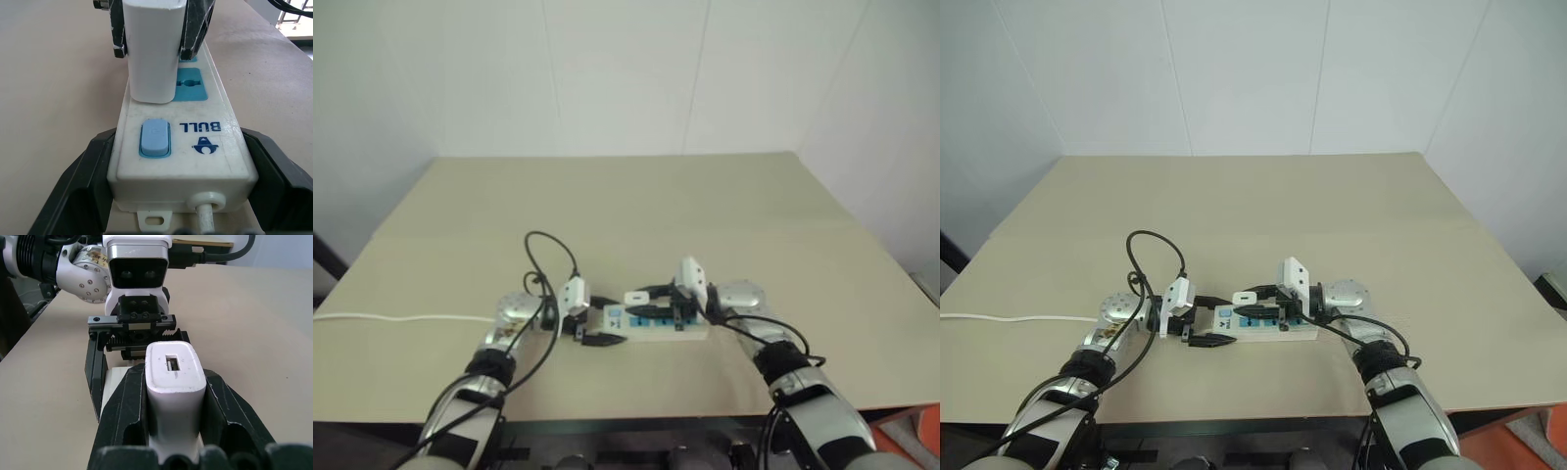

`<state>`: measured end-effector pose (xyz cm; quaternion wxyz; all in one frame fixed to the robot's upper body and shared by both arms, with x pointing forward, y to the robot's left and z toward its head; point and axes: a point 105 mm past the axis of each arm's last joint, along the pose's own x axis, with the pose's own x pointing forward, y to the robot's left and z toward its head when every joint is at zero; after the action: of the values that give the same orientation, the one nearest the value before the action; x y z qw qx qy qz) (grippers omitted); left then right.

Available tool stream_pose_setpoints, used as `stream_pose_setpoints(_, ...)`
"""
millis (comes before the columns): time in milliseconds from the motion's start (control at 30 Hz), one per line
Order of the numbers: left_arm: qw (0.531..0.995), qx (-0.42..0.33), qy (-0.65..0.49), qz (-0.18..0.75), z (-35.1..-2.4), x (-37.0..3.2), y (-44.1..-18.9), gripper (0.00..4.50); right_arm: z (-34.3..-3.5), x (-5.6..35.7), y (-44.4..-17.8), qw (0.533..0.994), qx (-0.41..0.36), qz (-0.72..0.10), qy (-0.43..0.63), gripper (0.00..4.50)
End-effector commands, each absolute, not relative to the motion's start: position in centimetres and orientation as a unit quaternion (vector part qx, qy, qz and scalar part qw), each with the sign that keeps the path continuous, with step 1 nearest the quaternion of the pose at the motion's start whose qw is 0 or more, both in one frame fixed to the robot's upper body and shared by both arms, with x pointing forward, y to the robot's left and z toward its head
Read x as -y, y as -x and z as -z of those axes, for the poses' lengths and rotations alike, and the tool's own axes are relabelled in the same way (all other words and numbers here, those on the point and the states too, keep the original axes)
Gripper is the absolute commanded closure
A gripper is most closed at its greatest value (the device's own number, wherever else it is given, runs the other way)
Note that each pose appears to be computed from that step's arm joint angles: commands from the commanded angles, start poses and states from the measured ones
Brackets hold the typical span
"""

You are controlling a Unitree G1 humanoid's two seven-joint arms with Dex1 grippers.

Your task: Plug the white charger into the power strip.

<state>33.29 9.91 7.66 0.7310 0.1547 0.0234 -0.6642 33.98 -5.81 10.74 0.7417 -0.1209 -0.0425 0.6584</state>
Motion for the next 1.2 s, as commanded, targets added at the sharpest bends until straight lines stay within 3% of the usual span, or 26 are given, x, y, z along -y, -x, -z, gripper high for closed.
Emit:
stream_pose_setpoints(33, 0.732, -0.011, -0.175, 0.658, -8.7, -11.7, -33.3, 1.22, -3.7, 11.4, -33.6, 0.796, -0.113, -0.587, 0.095, 3.35)
stream_pose_setpoints(333, 0.733, -0.014, -0.182, 0.655, -8.9, -12.3, -33.3, 1.22, -2.9, 11.4, -33.0, 0.784, -0.126, -0.598, 0.108, 3.35)
stream_pose_setpoints(700, 0.734, -0.01, -0.181, 0.654, -8.9, -12.1, -33.2, 1.22, -3.3, 7.5, -32.9, 0.728, -0.139, -0.657, 0.136, 3.35)
stream_pose_setpoints(900, 0.737, -0.01, -0.179, 0.652, -8.8, -12.2, -33.0, 1.22, -3.2, 6.7, -33.1, 0.726, -0.144, -0.66, 0.127, 3.35)
stream_pose_setpoints(1200, 0.738, -0.012, -0.182, 0.65, -8.9, -12.6, -33.0, 1.22, -1.1, 9.3, -32.3, 0.752, -0.174, -0.627, 0.103, 3.35)
